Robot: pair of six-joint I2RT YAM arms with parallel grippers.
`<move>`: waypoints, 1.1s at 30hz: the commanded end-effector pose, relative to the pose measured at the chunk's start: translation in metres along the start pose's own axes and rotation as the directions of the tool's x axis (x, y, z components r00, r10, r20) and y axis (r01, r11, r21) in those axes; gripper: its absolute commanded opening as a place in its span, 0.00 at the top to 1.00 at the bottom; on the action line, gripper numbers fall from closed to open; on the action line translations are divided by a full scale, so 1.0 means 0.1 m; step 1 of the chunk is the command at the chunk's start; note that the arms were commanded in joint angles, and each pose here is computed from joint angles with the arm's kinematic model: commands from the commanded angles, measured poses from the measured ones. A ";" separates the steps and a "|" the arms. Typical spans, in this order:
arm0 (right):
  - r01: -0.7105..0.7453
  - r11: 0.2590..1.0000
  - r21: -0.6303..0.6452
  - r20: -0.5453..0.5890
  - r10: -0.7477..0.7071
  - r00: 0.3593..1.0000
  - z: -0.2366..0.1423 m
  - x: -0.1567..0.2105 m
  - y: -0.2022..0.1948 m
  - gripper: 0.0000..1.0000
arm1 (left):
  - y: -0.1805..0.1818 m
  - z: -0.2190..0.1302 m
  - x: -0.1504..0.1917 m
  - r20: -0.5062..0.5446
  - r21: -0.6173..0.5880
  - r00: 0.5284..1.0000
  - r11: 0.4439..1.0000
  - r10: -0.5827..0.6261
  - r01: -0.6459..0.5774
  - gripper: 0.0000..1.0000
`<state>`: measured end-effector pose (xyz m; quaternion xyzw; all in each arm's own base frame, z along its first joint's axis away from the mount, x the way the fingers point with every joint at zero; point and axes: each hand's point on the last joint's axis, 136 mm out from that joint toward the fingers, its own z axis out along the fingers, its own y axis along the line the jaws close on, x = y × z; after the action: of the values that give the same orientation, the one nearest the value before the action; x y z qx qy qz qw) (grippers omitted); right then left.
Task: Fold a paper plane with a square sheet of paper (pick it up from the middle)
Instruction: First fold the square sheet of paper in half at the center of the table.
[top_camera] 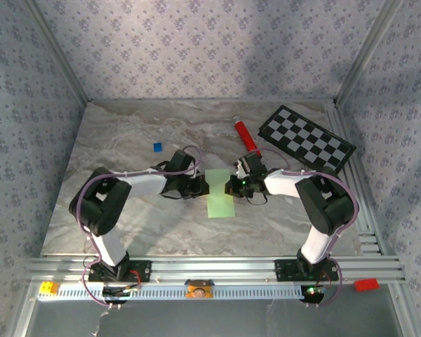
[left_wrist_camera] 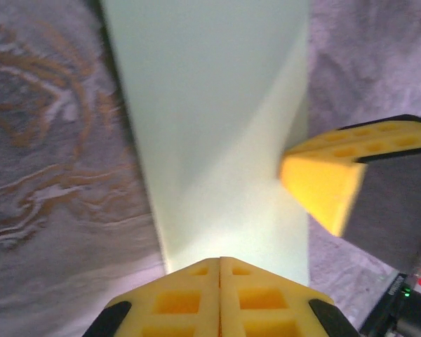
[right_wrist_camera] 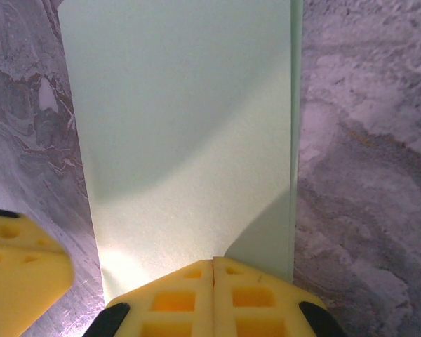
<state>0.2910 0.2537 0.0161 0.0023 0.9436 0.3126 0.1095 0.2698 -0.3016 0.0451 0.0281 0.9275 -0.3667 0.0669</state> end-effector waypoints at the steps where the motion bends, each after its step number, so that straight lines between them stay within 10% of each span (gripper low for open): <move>1: -0.073 0.950 0.303 -0.192 0.136 0.972 0.06 0.72 -0.79 1.00 | -0.25 -0.09 0.03 -0.027 0.071 0.999 0.997 0.040 -0.038 0.93; 16: -0.067 0.944 0.322 -0.188 0.133 0.973 0.03 0.71 -0.79 1.00 | 0.49 0.21 0.46 -0.069 -0.118 0.996 0.992 -0.056 0.048 0.96; 33: -0.047 0.957 0.285 -0.181 0.102 0.978 0.00 0.65 -0.67 1.00 | -0.25 0.15 0.65 -0.174 0.081 0.984 0.997 0.028 -0.014 0.92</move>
<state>0.2906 0.2537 0.0172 0.0013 0.9480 0.2980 0.1118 0.2169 -0.3201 0.0393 0.0647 0.9258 -0.3722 0.0122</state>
